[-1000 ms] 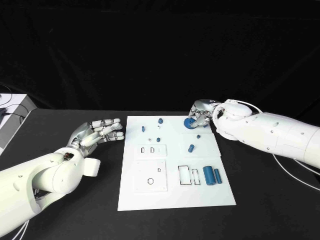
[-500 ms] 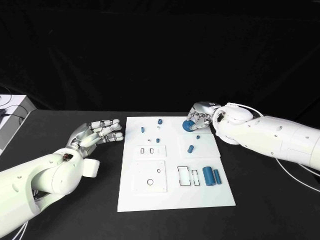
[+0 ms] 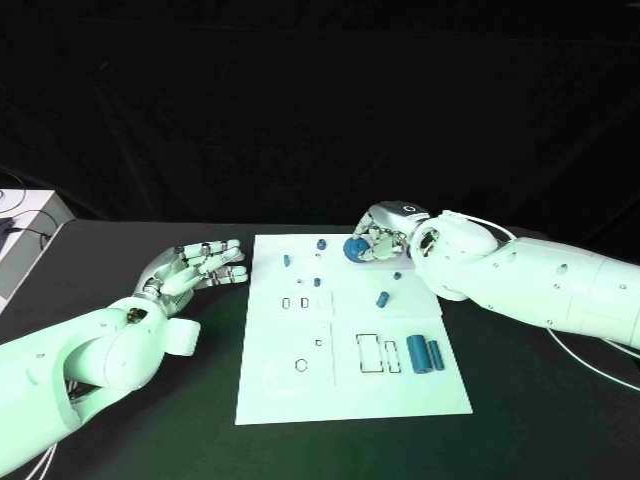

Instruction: Assemble the parts on the task board

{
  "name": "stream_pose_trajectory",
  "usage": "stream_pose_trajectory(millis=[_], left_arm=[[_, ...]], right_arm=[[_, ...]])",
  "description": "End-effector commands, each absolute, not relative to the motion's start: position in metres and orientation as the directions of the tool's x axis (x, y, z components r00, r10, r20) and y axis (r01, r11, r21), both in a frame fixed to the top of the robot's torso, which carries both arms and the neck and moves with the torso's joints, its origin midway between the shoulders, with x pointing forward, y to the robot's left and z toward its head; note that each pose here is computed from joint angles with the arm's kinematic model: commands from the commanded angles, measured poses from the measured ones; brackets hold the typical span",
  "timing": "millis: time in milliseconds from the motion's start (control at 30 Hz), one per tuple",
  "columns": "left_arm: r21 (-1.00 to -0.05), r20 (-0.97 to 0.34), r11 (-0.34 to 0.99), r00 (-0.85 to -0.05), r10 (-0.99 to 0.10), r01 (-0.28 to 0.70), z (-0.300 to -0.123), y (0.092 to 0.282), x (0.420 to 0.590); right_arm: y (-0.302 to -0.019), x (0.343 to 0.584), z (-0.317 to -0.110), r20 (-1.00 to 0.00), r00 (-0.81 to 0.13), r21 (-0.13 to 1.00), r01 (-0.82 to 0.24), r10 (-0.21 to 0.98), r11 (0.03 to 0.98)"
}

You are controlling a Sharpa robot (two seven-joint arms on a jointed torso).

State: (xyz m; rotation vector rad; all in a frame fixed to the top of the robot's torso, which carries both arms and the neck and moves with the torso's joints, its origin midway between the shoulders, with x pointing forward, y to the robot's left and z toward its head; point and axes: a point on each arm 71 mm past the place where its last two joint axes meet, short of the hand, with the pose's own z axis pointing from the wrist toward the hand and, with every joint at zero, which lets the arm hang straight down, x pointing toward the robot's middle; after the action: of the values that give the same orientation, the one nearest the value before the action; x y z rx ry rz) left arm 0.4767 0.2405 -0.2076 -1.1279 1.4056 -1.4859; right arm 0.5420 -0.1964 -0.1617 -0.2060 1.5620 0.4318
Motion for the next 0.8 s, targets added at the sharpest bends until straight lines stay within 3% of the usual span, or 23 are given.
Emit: stream_pose_trajectory(millis=[33, 400, 800], left_arm=[[-0.996, 0.089, -0.085, -0.317, -0.944, -0.026, -0.207, 0.237, 0.476], [-0.996, 0.092, -0.088, -0.322, -0.942, -0.025, -0.206, 0.235, 0.475], [-0.996, 0.093, -0.090, -0.325, -0.941, -0.024, -0.206, 0.233, 0.475]], right_arm=[[-0.189, 0.540, -0.157, -0.993, 0.043, 0.083, -0.405, 0.110, 0.910], [-0.154, 0.537, -0.165, -0.991, 0.084, 0.058, -0.448, 0.107, 0.892], [-0.135, 0.540, -0.176, -0.992, 0.076, 0.059, -0.458, 0.105, 0.887]])
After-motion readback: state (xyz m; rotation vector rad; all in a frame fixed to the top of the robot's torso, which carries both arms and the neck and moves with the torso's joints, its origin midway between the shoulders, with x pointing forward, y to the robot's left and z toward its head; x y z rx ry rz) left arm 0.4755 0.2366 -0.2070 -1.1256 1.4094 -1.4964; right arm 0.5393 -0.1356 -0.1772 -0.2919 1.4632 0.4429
